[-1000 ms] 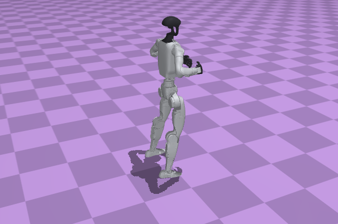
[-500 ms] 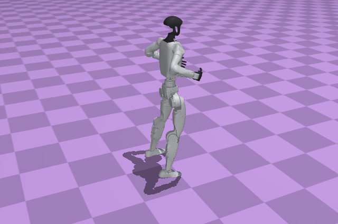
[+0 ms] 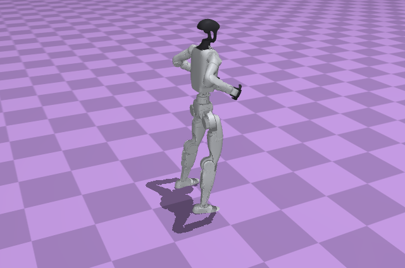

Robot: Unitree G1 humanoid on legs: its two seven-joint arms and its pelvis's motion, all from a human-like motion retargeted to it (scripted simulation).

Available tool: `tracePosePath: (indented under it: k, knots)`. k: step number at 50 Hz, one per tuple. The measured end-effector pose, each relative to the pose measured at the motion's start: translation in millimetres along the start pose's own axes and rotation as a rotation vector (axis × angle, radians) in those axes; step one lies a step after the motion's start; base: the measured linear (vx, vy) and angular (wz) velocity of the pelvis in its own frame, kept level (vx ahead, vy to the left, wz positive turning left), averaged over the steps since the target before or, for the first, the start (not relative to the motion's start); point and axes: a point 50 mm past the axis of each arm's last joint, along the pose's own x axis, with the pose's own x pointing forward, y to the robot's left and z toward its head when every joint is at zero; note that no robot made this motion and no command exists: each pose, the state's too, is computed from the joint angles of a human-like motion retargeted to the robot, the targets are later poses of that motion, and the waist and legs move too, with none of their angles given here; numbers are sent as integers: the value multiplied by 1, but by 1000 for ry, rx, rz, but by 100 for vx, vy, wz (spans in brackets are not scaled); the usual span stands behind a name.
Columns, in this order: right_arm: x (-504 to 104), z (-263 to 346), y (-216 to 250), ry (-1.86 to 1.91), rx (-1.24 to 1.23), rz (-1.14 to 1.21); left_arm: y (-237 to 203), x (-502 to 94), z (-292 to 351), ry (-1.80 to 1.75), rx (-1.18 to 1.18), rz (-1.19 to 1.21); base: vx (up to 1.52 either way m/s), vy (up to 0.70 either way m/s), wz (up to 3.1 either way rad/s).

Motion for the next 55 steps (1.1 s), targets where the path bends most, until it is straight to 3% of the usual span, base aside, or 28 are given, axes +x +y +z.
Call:
tracePosePath:
  k: [5,10,15,20,27,35,40,45,50,55]
  knots:
    - [-2,-2,1,183,-200,89,-3,3,15,40,169,-30,-8,0,2]
    - [2,-5,18,120,-62,162,-22,10,23,-47,114,-123,-6,-5,2]
    - [-2,-11,16,71,47,88,-29,18,27,-55,146,-152,-3,-13,5]
    - [-6,-8,16,46,102,110,-26,9,18,-85,-7,-138,-1,-17,5]
    - [-4,8,16,3,47,141,-34,-1,17,-169,-163,-173,0,-16,3]
    - [-10,-19,10,202,-45,111,-18,-13,-24,126,-18,-11,0,-5,0]
    - [-9,-15,23,87,68,143,-41,-13,-35,23,-263,-95,0,1,-2]
    - [-8,-14,22,31,59,63,-41,-12,-34,-108,-382,-7,1,7,-7]
    - [-11,-34,23,96,165,107,-35,-19,-43,2,-295,-20,2,8,-4]
    - [-17,-43,39,199,166,281,-50,-25,-48,201,-90,-221,2,7,-3]
